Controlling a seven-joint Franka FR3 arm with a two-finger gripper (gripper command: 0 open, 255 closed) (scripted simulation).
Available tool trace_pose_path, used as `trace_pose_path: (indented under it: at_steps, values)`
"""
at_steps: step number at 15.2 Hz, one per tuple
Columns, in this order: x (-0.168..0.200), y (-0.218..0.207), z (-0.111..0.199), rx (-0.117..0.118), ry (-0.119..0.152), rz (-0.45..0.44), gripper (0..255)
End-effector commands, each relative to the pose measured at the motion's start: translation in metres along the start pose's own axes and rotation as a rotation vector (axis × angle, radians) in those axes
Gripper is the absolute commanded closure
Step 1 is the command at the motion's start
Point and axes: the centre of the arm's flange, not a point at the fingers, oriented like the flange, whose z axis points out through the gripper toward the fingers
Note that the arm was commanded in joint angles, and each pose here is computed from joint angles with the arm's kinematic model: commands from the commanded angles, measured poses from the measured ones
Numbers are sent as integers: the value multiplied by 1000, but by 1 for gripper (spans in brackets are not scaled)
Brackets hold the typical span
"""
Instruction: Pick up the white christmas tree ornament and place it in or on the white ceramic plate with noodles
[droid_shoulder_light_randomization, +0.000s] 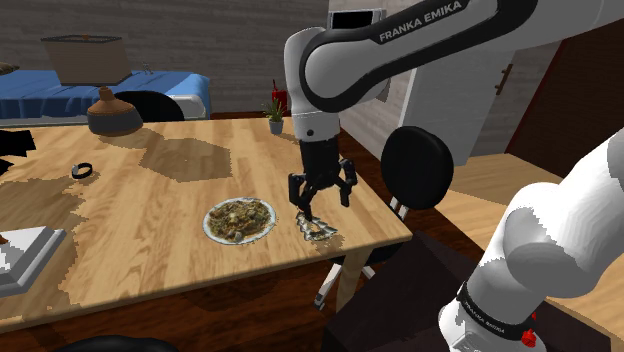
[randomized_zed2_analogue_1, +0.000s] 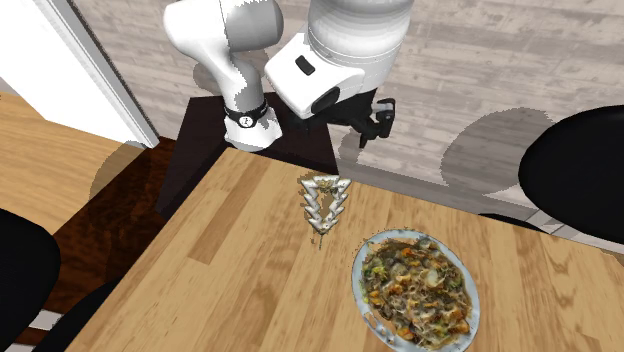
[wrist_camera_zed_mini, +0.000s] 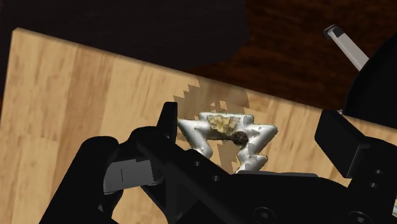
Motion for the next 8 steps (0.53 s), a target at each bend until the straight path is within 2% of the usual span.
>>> trace_pose_path:
  at_steps: [1,4,5,8]
  values:
    - [0,0,0,0,0,0,0]
    - [0,0,0,0,0,0,0]
    - [0,0,0,0,0,0,255]
    - [0,0,0,0,0,0,255]
